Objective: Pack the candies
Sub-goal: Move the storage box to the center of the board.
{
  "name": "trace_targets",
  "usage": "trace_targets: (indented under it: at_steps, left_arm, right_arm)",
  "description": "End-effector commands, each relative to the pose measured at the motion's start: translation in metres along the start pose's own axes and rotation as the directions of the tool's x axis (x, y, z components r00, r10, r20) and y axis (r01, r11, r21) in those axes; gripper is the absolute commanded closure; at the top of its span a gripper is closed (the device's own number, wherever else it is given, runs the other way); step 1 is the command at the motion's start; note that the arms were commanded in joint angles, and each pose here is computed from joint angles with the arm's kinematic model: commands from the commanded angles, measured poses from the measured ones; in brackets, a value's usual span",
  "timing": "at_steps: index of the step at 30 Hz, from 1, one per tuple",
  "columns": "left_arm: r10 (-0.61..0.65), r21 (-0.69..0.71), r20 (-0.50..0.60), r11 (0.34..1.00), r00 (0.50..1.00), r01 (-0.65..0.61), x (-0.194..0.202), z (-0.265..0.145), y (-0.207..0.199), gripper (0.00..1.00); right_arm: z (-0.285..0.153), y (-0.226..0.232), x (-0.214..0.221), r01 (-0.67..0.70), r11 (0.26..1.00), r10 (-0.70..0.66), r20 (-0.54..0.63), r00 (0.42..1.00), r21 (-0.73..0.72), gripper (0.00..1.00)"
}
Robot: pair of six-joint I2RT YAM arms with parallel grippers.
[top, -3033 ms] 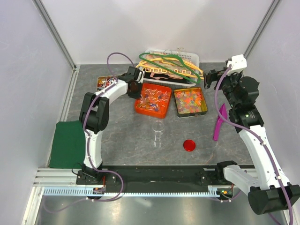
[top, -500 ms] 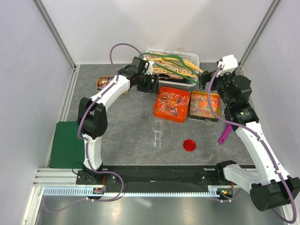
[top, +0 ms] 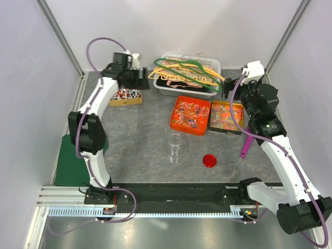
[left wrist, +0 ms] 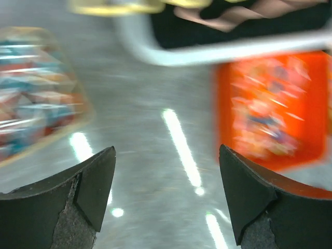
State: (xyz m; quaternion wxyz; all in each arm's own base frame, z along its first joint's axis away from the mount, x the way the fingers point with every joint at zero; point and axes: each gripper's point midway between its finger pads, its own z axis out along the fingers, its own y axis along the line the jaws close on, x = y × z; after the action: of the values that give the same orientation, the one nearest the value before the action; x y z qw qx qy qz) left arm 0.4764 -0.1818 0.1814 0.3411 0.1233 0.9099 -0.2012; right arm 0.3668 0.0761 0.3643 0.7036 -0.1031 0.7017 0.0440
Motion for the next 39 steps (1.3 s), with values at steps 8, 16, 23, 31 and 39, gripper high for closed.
trace_targets:
  at_steps: [8,16,23,31,39]
  left_arm:
    - [0.096,-0.356,-0.009,0.930,0.995,-0.093,0.003,-0.019,0.142,0.11]
    - [0.036,-0.399,-0.027,0.916,0.999,-0.044,0.018,0.010,0.173,0.12]
    - [0.034,-0.393,-0.061,0.918,0.998,-0.055,0.036,0.025,0.181,0.19]
    - [0.072,-0.382,-0.081,0.919,0.994,-0.098,0.051,0.030,0.183,0.24]
    - [0.269,-0.281,-0.057,0.920,0.961,-0.275,0.040,0.027,0.171,0.24]
  right_arm:
    - [-0.011,-0.005,-0.028,-0.001,1.000,-0.002,0.096,0.995,0.023,0.02]
    - [-0.008,0.001,-0.023,-0.006,1.000,0.006,0.083,0.997,-0.002,0.02]
    - [-0.006,0.001,-0.023,-0.004,1.000,0.005,0.081,0.997,-0.002,0.02]
    - [-0.005,0.002,-0.019,-0.004,1.000,0.005,0.073,0.997,-0.008,0.02]
    - [-0.001,0.004,-0.015,-0.005,1.000,0.006,0.061,0.998,-0.011,0.02]
